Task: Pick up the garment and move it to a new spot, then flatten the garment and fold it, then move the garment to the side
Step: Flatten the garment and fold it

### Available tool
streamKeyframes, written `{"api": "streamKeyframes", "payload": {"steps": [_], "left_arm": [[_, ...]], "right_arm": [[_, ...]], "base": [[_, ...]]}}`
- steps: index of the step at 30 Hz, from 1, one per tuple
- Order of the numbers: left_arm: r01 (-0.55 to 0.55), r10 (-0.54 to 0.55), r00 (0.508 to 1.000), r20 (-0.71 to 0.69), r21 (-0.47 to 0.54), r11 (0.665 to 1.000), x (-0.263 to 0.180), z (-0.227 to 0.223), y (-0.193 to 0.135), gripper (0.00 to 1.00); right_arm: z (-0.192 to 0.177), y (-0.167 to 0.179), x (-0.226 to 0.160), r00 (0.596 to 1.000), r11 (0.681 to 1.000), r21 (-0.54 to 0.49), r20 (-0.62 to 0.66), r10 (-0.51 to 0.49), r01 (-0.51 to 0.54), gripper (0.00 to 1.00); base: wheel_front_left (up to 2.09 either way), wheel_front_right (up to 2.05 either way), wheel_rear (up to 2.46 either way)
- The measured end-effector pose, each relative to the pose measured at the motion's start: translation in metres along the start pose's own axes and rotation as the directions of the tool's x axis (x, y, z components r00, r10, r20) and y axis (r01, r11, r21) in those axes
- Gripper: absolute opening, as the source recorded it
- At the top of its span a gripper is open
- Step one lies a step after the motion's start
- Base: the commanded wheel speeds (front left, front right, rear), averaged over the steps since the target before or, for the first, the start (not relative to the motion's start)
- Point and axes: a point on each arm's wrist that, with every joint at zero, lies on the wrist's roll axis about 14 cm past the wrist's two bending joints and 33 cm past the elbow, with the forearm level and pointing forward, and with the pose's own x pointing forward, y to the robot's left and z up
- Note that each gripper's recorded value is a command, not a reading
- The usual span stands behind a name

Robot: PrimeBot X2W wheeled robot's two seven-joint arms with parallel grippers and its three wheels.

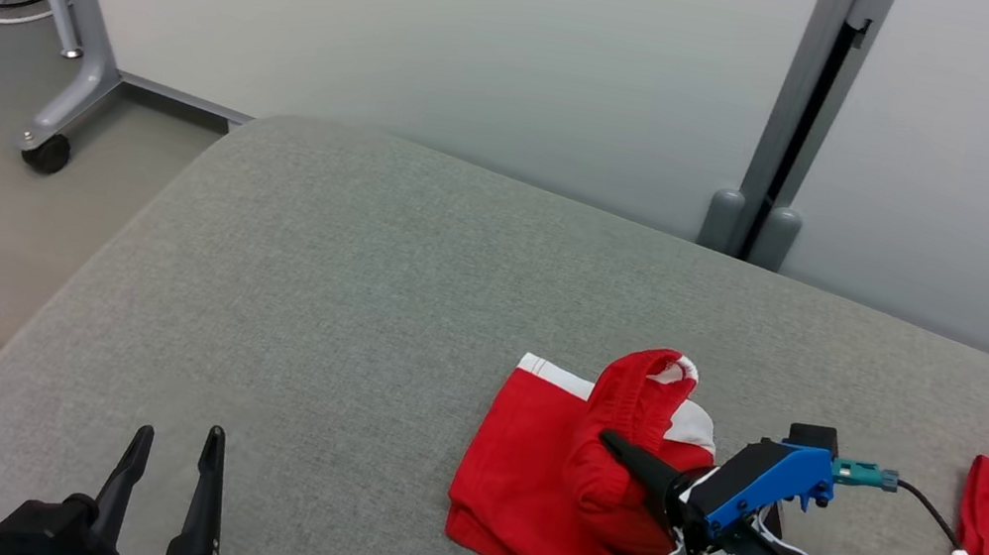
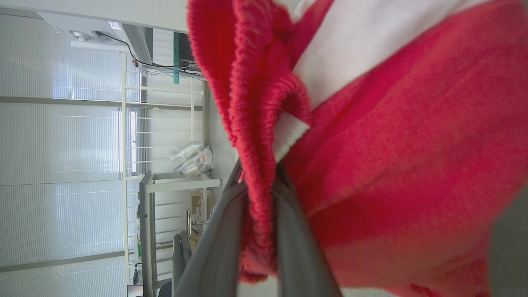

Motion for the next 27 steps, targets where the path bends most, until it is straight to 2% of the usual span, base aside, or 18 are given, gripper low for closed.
{"api": "streamKeyframes", "payload": {"steps": [2,11,12,13,14,20,24,27], "left_arm": [[-0.023,0.023,1.0,-0.001,-0.002,1.0,-0.003,0.0,0.006,1.0],[-0.07,0.07,0.997,-0.015,-0.006,0.998,-0.006,-0.003,0.017,1.0],[-0.07,0.069,0.997,-0.014,-0.006,0.998,-0.005,-0.003,0.017,1.0],[-0.067,0.067,0.998,-0.014,-0.005,0.998,-0.004,-0.003,0.016,1.0],[-0.064,0.064,0.998,-0.015,-0.006,0.998,-0.003,-0.003,0.015,1.0],[-0.038,0.038,0.999,-0.017,-0.008,0.999,0.003,-0.004,0.008,1.0],[-0.001,0.001,1.0,-0.012,-0.007,1.0,0.011,-0.002,-0.003,1.0],[0.028,-0.028,1.0,-0.005,-0.005,1.0,0.018,0.0,-0.011,1.0]], "right_arm": [[-0.011,-0.002,0.01,0.999,1.0,-0.021,-0.031,-0.021,0.02,0.0],[-0.027,-0.013,0.033,0.995,0.998,0.015,-0.078,-0.067,0.068,0.0],[-0.028,-0.012,0.034,0.995,0.998,0.014,-0.079,-0.066,0.067,0.42],[-0.028,-0.01,0.035,0.995,0.998,0.017,-0.076,-0.058,0.06,0.96],[-0.027,-0.007,0.036,0.996,0.998,0.024,-0.07,-0.049,0.051,1.0],[-0.022,0.02,0.032,0.999,0.998,0.047,-0.022,0.044,-0.043,1.0],[-0.009,0.049,0.022,0.99,0.991,-0.001,0.048,0.136,-0.136,1.0],[0.013,0.069,0.004,0.97,0.975,-0.092,0.122,0.211,-0.201,1.0]], "base": [[0.0,0.0,0.0],[0.0,0.0,0.0],[0.0,0.0,0.0],[0.0,0.0,0.0],[0.0,0.0,0.0],[0.0,0.0,0.0],[0.0,0.0,0.0],[0.0,0.0,0.0]]}}
